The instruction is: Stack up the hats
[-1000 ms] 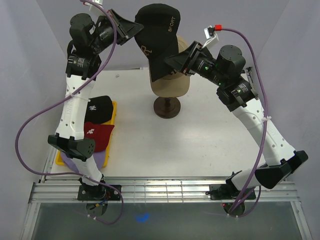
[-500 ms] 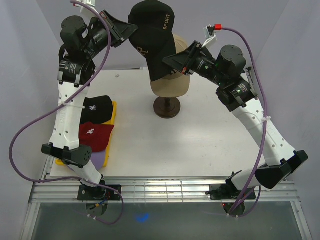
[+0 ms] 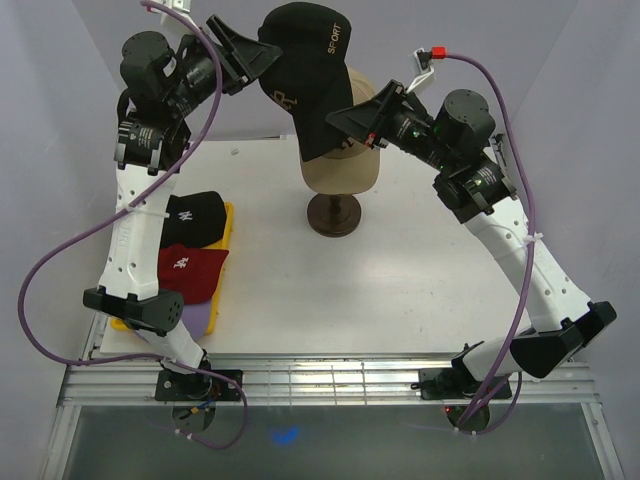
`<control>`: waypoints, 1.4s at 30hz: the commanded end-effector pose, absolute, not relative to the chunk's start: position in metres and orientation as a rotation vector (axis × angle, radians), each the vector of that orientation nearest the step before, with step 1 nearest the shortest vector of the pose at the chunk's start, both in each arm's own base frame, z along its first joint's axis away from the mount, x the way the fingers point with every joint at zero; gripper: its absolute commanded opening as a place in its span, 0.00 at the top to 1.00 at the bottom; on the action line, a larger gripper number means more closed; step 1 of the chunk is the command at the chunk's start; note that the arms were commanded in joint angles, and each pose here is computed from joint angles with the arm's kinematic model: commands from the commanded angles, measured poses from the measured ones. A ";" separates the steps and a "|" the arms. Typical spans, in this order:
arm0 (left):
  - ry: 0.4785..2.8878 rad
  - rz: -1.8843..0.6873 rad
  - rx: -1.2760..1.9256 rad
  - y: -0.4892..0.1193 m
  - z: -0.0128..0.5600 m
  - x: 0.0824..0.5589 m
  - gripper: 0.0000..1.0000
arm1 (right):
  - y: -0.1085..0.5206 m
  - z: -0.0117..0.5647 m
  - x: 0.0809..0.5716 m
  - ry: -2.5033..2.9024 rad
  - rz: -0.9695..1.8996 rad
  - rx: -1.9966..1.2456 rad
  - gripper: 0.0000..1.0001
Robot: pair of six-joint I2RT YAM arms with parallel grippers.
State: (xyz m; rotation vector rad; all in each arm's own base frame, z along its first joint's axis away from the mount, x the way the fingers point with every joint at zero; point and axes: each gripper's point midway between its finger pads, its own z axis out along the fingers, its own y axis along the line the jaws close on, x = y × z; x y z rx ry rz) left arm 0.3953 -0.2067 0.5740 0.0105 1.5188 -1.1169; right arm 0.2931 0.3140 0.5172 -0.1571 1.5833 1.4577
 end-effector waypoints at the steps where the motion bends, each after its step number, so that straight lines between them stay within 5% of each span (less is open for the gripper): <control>1: 1.474 -1.155 0.075 -0.210 0.596 0.363 0.40 | 0.298 0.574 0.274 1.368 1.498 -0.190 0.92; 8: 1.527 -1.111 0.091 -0.207 0.569 0.351 0.26 | 0.291 0.586 0.271 1.340 1.500 -0.191 0.92; 10: 1.506 -1.044 0.067 -0.196 0.570 0.343 0.05 | 0.290 0.587 0.272 1.336 1.501 -0.190 0.92; 11: 1.519 -1.021 0.056 -0.194 0.562 0.345 0.02 | 0.290 0.588 0.272 1.332 1.503 -0.192 0.92; 22: 1.442 -0.804 -0.051 -0.161 0.608 0.360 0.02 | 0.287 0.601 0.276 1.306 1.511 -0.209 0.92; 33: 1.621 -0.841 -0.041 -0.185 0.551 0.398 0.02 | 0.272 0.607 0.274 1.284 1.483 -0.220 0.92; 42: 1.763 -0.461 -0.087 -0.143 0.494 0.412 0.02 | 0.269 0.608 0.275 1.277 1.476 -0.224 0.92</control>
